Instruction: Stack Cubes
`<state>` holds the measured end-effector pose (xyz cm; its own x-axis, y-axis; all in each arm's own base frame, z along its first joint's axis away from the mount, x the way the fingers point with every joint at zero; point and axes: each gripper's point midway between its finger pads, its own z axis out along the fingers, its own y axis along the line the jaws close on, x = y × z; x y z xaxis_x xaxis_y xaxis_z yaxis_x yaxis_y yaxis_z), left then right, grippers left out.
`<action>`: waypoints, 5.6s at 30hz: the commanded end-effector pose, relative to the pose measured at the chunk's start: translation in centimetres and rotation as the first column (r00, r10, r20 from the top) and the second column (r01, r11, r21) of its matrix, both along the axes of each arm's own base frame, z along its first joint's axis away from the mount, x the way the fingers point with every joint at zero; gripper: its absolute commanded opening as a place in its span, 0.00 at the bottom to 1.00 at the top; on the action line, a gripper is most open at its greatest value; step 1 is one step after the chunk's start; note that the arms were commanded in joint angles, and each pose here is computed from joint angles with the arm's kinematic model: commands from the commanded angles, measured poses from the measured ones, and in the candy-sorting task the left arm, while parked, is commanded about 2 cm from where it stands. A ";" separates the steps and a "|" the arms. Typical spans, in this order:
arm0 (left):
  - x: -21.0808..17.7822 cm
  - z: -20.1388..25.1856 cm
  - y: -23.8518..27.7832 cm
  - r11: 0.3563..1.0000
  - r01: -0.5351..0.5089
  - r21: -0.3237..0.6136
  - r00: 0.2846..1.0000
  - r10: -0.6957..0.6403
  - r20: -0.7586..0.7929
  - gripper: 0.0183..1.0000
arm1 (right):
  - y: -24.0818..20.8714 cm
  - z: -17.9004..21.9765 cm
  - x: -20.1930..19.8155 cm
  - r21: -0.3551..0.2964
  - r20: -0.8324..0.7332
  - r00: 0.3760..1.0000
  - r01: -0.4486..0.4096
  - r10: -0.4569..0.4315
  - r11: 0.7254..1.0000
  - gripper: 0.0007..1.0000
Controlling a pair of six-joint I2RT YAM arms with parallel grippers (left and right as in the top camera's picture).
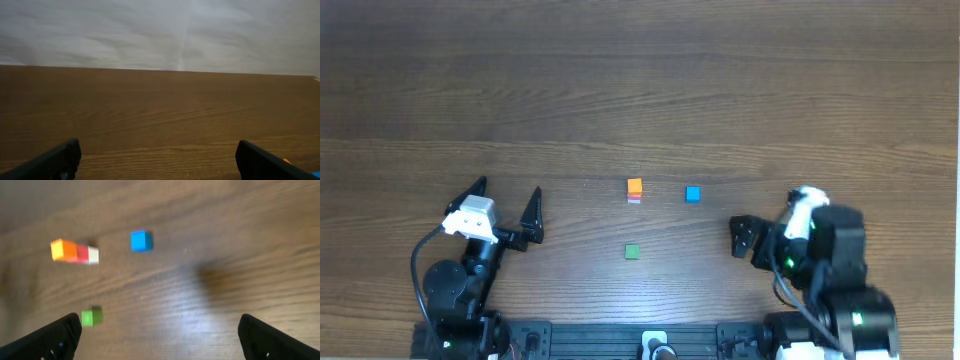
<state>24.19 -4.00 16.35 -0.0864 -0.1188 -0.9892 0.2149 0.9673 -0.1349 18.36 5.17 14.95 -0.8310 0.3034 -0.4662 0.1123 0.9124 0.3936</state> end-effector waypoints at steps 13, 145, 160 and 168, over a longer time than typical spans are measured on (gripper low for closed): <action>0.0 -0.2 0.0 1.000 0.002 0.014 1.000 -0.002 0.008 1.00 | 10.1 -1.2 1.1 0.000 -0.219 0.957 -0.193 0.189 0.981 0.99; 0.0 -0.2 0.0 1.000 0.002 0.014 1.000 -0.002 0.008 1.00 | 21.1 -14.0 -1.4 -0.304 -0.355 0.921 -0.274 0.158 0.913 0.33; 0.0 -0.2 0.0 1.000 0.002 0.014 1.000 -0.002 0.008 1.00 | 21.1 -14.0 -1.3 -0.307 -0.353 0.923 -0.272 0.157 0.912 0.19; 0.0 -0.2 0.0 1.000 0.002 0.014 1.000 -0.002 0.008 1.00 | 20.8 -12.5 -0.9 -0.328 -0.336 0.930 -0.263 0.148 0.908 0.14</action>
<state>24.19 -4.01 16.35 -0.0864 -0.1184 -0.9892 0.2153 0.9672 -0.1346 16.54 25.30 1.01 -0.9825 -0.0299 -0.1838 -0.0313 0.9995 0.0049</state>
